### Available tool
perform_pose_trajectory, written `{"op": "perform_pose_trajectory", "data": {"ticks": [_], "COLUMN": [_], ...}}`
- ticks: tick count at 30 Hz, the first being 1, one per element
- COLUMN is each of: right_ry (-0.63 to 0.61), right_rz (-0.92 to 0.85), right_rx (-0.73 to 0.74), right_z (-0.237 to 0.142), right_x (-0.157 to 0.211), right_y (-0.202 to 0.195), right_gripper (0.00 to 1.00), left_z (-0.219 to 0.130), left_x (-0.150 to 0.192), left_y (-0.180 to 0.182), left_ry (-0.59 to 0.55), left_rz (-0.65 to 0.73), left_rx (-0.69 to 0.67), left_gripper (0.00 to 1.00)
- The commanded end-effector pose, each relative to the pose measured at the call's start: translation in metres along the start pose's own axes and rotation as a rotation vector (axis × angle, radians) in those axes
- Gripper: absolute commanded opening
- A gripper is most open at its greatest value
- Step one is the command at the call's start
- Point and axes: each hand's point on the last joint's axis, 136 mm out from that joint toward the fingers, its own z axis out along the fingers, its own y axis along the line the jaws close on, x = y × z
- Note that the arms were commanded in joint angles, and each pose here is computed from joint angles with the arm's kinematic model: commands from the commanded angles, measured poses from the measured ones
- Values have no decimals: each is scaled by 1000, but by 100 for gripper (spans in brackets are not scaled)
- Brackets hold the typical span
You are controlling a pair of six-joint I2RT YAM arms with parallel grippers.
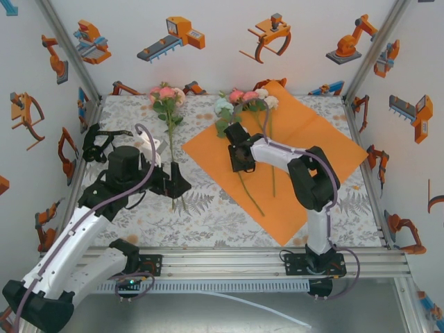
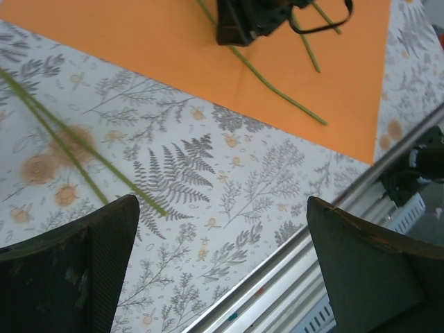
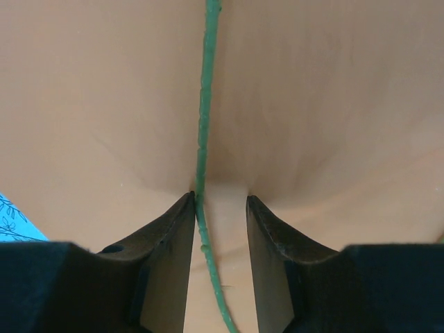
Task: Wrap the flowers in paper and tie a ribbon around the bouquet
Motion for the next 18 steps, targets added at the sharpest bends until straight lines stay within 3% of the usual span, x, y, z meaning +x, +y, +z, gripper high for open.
{"op": "perform_pose_trajectory", "data": {"ticks": [1, 9, 14, 18], "right_ry": [-50, -36, -106, -186], "right_rz": [47, 48, 4, 6], "right_rx": [-55, -69, -124, -157], "right_z": [-2, 4, -34, -73], "right_x": [-20, -15, -36, -52], "right_y": [11, 13, 22, 24], "right_gripper": [33, 15, 2, 0], "left_z": [-2, 0, -1, 0], "left_x": [-12, -15, -16, -16], "left_y": [-27, -25, -20, -16], "left_ry": [-28, -36, -49, -54], "left_rz": [83, 91, 85, 75], "left_rx": [108, 83, 54, 35], "left_gripper": [99, 98, 97, 97]}}
